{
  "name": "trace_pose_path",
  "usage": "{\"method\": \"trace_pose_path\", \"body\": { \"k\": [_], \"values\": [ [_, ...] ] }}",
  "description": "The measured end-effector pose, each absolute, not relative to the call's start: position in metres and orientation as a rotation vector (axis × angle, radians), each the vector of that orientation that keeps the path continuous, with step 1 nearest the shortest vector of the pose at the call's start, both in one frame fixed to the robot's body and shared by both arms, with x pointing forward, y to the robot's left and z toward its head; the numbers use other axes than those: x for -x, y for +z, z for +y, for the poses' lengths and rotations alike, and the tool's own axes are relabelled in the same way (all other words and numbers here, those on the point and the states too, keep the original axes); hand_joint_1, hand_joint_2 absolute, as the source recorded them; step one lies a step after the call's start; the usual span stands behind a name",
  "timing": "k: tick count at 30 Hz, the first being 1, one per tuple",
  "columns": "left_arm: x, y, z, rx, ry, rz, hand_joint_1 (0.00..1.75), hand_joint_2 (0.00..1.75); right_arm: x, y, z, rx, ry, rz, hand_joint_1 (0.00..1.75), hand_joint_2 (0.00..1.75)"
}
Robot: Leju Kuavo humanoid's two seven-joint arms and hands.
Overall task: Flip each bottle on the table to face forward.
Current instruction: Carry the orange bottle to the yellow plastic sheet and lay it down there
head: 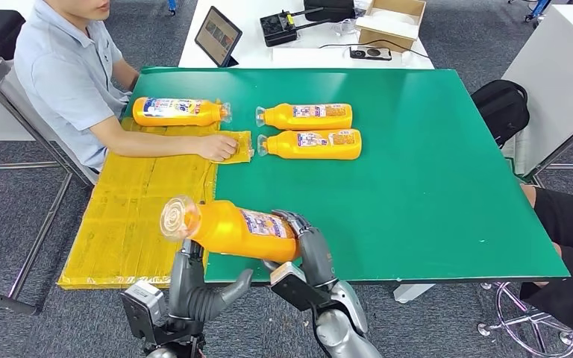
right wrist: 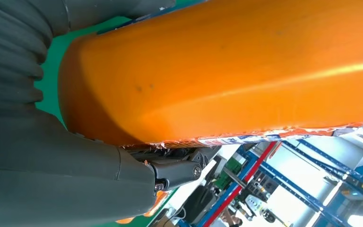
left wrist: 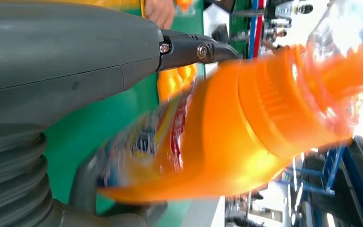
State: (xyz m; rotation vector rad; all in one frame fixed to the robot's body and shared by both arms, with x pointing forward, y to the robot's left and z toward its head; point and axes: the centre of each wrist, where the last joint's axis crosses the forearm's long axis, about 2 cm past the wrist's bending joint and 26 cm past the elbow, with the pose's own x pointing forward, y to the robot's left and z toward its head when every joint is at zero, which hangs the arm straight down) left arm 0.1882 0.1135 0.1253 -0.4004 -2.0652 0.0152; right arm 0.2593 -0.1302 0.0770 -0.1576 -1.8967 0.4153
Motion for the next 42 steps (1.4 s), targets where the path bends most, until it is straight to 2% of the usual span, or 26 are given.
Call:
{"method": "trace_pose_path", "body": {
  "k": [16, 27, 29, 31, 33, 37, 38, 39, 40, 42],
  "values": [
    [-0.188, 0.116, 0.110, 0.845, 0.107, -1.730, 0.00, 1.75, -0.265, 0.077, -0.115, 0.280, 0.568, -1.953, 1.75, 1.75],
    [-0.200, 0.130, 0.110, 0.536, 0.059, -1.959, 0.00, 1.75, -0.249, 0.067, -0.084, 0.122, 0.611, -1.890, 1.75, 1.75],
    [-0.201, 0.131, 0.110, 0.505, 0.063, -1.983, 0.30, 1.75, -0.247, 0.067, -0.079, 0.099, 0.624, -1.874, 1.75, 1.75],
    [-0.202, 0.133, 0.111, 0.471, 0.063, -2.008, 1.14, 1.75, -0.246, 0.066, -0.074, 0.075, 0.642, -1.856, 1.75, 1.75],
    [-0.203, 0.134, 0.112, 0.460, 0.065, -2.014, 1.72, 1.75, -0.246, 0.067, -0.070, 0.061, 0.662, -1.845, 1.75, 1.75],
    [-0.204, 0.134, 0.113, 0.590, 0.124, -1.922, 1.75, 1.75, -0.244, 0.064, -0.067, 0.055, 0.685, -1.836, 1.36, 1.75],
    [-0.204, 0.133, 0.114, 0.620, 0.137, -1.902, 1.75, 1.75, -0.244, 0.063, -0.067, 0.055, 0.686, -1.835, 1.36, 1.75],
    [-0.204, 0.133, 0.114, 0.639, 0.147, -1.891, 1.75, 1.75, -0.244, 0.063, -0.067, 0.055, 0.687, -1.835, 1.16, 1.75],
    [-0.204, 0.133, 0.115, 0.651, 0.155, -1.886, 1.75, 1.75, -0.244, 0.062, -0.067, 0.055, 0.687, -1.836, 0.82, 1.75],
    [-0.205, 0.132, 0.115, 0.665, 0.163, -1.878, 1.75, 1.75, -0.244, 0.062, -0.067, 0.053, 0.688, -1.839, 0.14, 0.87]
  ]
}}
